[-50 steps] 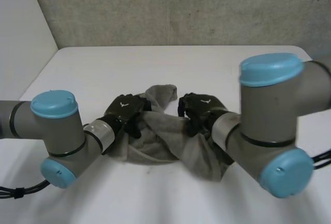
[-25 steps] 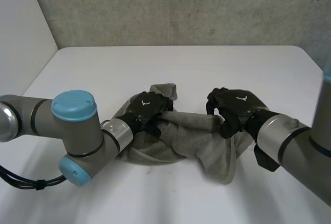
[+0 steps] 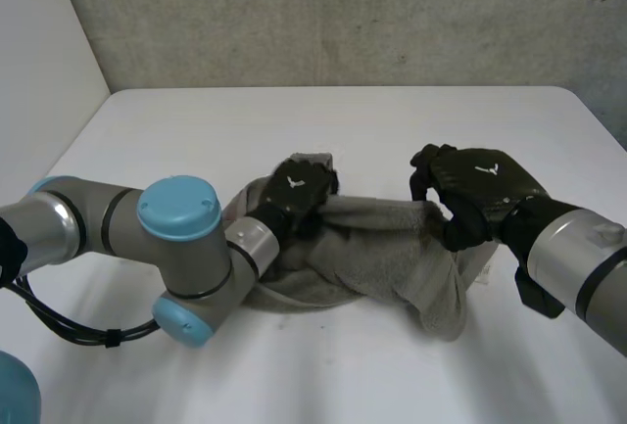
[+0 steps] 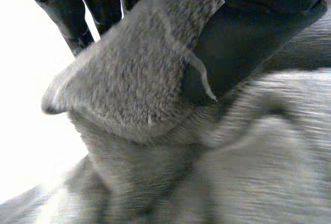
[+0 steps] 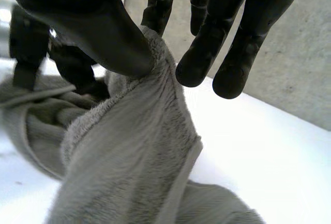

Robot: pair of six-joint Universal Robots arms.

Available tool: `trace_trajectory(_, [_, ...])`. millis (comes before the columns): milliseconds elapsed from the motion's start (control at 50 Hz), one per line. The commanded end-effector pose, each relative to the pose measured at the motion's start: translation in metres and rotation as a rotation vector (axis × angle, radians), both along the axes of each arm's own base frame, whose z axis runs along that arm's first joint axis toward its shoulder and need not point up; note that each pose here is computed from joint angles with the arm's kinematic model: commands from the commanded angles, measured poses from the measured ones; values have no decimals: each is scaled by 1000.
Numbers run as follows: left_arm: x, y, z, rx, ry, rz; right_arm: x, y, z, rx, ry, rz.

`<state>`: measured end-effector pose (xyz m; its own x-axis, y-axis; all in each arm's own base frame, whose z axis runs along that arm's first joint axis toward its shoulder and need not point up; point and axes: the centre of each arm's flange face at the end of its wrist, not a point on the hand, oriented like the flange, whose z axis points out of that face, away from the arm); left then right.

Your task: Fold the towel.

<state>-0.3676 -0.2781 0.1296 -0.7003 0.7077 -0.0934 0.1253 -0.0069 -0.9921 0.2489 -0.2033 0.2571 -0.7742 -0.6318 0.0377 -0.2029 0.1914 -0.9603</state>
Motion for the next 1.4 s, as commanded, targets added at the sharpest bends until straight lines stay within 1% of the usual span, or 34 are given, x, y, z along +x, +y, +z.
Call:
trace_trajectory(20, [14, -36, 28, -98, 54, 173, 9, -34, -10, -72, 77, -2])
trace_trajectory(120, [7, -50, 65, -190, 122, 176, 22, -66, -18, -101, 97, -7])
trace_trajectory(160, [4, -56, 82, -234, 155, 178, 35, -96, 1, -246, 52, -50])
trace_trajectory(180, [1, -61, 103, -285, 193, 184, 36, -96, 1, -247, 52, -50])
trace_trajectory(200, [-1, -65, 129, -343, 241, 188, 42, -110, 18, -353, 7, -79])
trace_trajectory(220, [-1, -65, 129, -343, 242, 188, 48, -121, 39, -470, -45, -107])
trace_trajectory(240, [-1, -68, 154, -400, 287, 195, 48, -121, 39, -471, -46, -107])
trace_trajectory(260, [-1, -68, 154, -401, 288, 195, 51, -128, 62, -581, -103, -137])
trace_trajectory(280, [0, -69, 178, -457, 333, 207, 51, -128, 62, -582, -103, -137])
trace_trajectory(300, [2, -69, 199, -501, 376, 222, 52, -132, 81, -674, -160, -157])
trace_trajectory(320, [2, -69, 200, -502, 376, 223, 52, -135, 98, -752, -210, -176])
trace_trajectory(360, [9, -62, 238, -565, 442, 256, 51, -134, 112, -814, -248, -193])
trace_trajectory(420, [15, -55, 252, -581, 460, 276, 53, -117, 130, -871, -293, -191])
trace_trajectory(460, [18, -51, 253, -574, 453, 284, 58, -107, 127, -861, -290, -172])
trace_trajectory(500, [24, -41, 237, -515, 405, 290, 61, -100, 121, -848, -282, -157])
trace_trajectory(520, [24, -41, 237, -514, 405, 290, 62, -96, 105, -802, -252, -138])
trace_trajectory(560, [29, -32, 203, -426, 322, 285, 61, -94, 90, -762, -225, -132])
trace_trajectory(580, [29, -32, 203, -425, 321, 285, 60, -91, 74, -721, -190, -126])
trace_trajectory(600, [33, -26, 181, -368, 274, 286, 60, -91, 74, -720, -189, -126])
trace_trajectory(620, [33, -26, 181, -367, 273, 286, 58, -87, 55, -676, -133, -119])
trace_trajectory(640, [36, -19, 156, -302, 218, 282, 58, -87, 55, -676, -133, -119])
trace_trajectory(660, [38, -7, 130, -234, 163, 272, 55, -83, 35, -631, -61, -112])
trace_trajectory(680, [38, -7, 129, -233, 162, 272, 51, -79, 13, -582, 26, -101])
trace_trajectory(700, [43, 4, 103, -166, 105, 266, 51, -79, 13, -582, 27, -101])
trace_trajectory(720, [46, 17, 78, -105, 54, 254, 47, -73, -9, -535, 112, -86])
trace_trajectory(740, [46, 17, 78, -104, 53, 254, 43, -66, -30, -486, 189, -67])
trace_trajectory(760, [47, 32, 57, -52, 11, 234, 42, -66, -30, -485, 190, -67])
trace_trajectory(780, [46, 48, 36, 0, -34, 207, 38, -59, -50, -432, 256, -49])
trace_trajectory(800, [46, 48, 36, 0, -34, 207, 34, -52, -66, -388, 304, -29])
trace_trajectory(880, [43, 83, -2, 97, -125, 141, 26, -43, -84, -328, 341, -22])
trace_trajectory(1000, [42, 103, -7, 128, -159, 103, -3, -53, -95, -264, 371, -95])
trace_trajectory(1160, [38, 115, 9, 104, -139, 72, -8, -37, -110, -212, 371, -42])
trace_trajectory(1320, [42, 108, 17, 90, -120, 97, -17, -40, -115, -182, 362, -62])
trace_trajectory(1400, [53, 90, 23, 83, -108, 155, -21, -44, -114, -181, 361, -78])
